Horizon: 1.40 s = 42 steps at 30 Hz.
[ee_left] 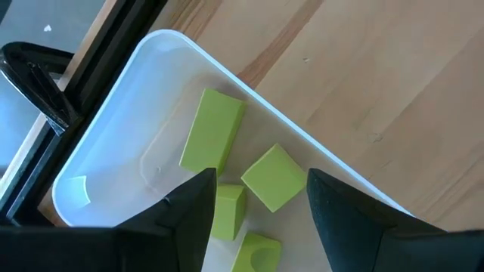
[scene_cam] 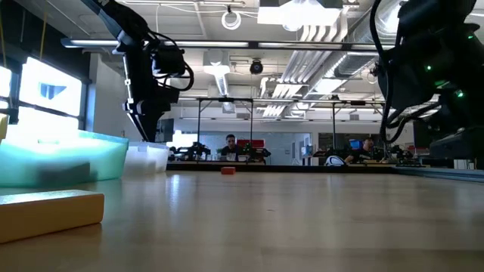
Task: Sort & place blocks by color
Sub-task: Put the green rectangular block into the transparent bin
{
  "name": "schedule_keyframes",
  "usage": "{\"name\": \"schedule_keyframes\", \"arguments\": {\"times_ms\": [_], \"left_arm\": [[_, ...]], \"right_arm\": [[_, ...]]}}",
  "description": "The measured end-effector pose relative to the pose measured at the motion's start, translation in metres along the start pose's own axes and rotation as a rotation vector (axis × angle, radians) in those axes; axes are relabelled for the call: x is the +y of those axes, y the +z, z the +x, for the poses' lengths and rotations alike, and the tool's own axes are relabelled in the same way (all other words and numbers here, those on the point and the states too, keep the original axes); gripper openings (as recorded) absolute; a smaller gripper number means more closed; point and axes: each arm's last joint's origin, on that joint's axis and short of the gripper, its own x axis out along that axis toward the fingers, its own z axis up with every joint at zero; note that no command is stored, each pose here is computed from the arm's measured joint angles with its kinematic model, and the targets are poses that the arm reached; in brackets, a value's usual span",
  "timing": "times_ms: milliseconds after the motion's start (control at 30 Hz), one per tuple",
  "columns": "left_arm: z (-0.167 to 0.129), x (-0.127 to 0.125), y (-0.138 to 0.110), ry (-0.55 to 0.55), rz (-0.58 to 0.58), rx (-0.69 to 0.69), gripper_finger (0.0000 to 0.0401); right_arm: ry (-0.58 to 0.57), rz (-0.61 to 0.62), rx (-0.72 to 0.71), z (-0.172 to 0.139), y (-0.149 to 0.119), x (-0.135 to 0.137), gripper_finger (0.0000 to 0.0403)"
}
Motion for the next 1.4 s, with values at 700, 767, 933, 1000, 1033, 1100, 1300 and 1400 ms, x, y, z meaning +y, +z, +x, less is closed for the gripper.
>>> {"name": "schedule_keyframes", "arguments": {"times_ms": [700,767,933,1000,1033,1100,1300,1400], "left_arm": [[0.000,0.000,-0.001,-0.003,0.055,0.008,0.0196],[-0.001,-0.002,-0.002,-0.006,0.061,0.017,0.0196],[-0.012,-0.007,-0.004,-0.045,0.077,-0.021,0.0196],[-0.019,-0.009,-0.004,-0.081,0.083,-0.050,0.0196],[-0.023,-0.010,-0.005,-0.105,0.086,-0.066,0.0196],[-0.030,-0.014,-0.006,-0.161,0.095,-0.094,0.0196],[-0.050,-0.025,-0.009,-0.370,0.109,-0.186,0.0196],[-0.059,-0.031,-0.008,-0.480,0.121,-0.246,0.0196]], "right_arm": [[0.095,-0.081,0.048,-0.008,-0.002,0.018,0.0112],[0.159,-0.101,0.022,-0.018,-0.004,0.026,0.0111],[0.338,-0.110,-0.092,-0.050,-0.005,0.046,0.0108],[0.425,-0.098,-0.150,-0.064,-0.003,0.054,0.0108],[0.470,-0.092,-0.186,-0.073,-0.001,0.058,0.0108],[0.540,-0.104,-0.261,-0.088,0.002,0.063,0.0108],[0.710,-0.196,-0.451,-0.134,0.012,0.073,0.0108],[0.797,-0.252,-0.527,-0.151,0.018,0.078,0.0108]]}}
